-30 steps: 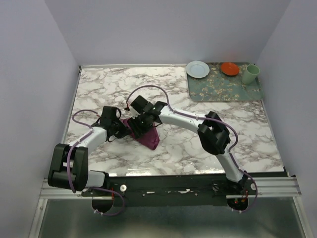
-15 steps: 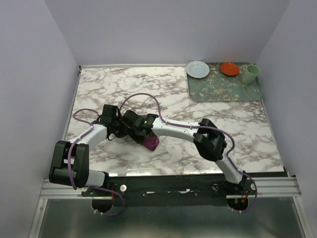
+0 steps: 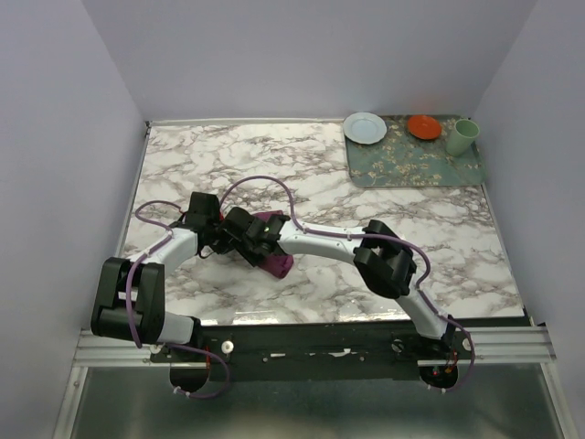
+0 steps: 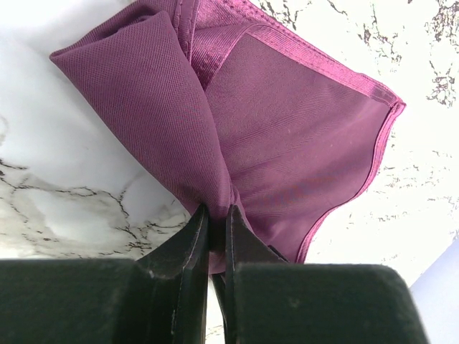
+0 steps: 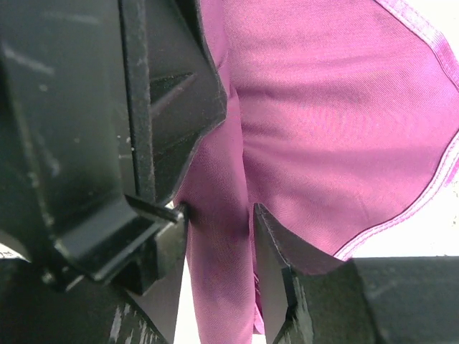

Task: Fold the napkin, place the utensils inside, and roll it up
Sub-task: Roll the napkin with the utensil

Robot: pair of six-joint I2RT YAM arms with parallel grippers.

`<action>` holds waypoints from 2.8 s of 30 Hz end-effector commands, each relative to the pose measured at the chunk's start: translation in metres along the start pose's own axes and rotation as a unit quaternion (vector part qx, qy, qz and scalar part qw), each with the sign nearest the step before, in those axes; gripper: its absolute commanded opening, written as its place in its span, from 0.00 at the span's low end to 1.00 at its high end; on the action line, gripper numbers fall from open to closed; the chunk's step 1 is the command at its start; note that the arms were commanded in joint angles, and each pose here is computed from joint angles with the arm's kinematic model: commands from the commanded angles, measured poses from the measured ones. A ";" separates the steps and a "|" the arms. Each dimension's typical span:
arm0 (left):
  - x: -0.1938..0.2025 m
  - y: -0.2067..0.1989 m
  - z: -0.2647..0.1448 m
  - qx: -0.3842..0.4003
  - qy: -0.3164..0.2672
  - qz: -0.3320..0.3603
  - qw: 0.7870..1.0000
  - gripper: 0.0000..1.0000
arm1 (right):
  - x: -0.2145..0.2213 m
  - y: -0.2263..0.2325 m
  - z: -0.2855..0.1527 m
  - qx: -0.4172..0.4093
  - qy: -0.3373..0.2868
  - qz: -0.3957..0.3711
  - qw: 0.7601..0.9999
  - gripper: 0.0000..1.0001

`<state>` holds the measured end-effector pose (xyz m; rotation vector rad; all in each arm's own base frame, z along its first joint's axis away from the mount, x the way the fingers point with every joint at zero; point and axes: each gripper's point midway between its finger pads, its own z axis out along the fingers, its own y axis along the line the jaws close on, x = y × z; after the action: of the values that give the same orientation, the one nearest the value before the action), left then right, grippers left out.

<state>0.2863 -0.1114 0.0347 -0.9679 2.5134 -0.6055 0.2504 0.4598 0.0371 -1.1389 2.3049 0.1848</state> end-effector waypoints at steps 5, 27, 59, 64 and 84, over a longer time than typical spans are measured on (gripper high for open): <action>0.016 0.023 0.003 -0.042 0.034 0.010 0.998 0.00 | 0.032 0.011 0.032 -0.025 0.043 -0.025 0.998 0.44; -0.003 0.023 -0.035 -0.012 -0.035 0.128 0.991 0.71 | 0.056 0.002 0.042 -0.408 0.049 0.191 0.891 0.00; 0.005 0.025 0.010 0.014 -0.019 0.047 0.999 0.38 | 0.040 -0.004 0.031 -0.525 0.074 0.267 0.805 0.04; 0.008 0.022 0.007 0.017 -0.011 0.047 0.999 0.30 | 0.037 -0.015 0.027 -0.478 0.075 0.260 0.836 0.29; 0.010 0.010 -0.003 0.033 -0.001 0.021 0.999 0.23 | -0.004 -0.009 -0.020 -0.070 0.026 0.088 0.993 0.61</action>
<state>0.2857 -0.1085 0.0332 -0.8722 2.4334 -0.6698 0.2403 0.4536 0.0558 -1.0216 2.5460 0.6743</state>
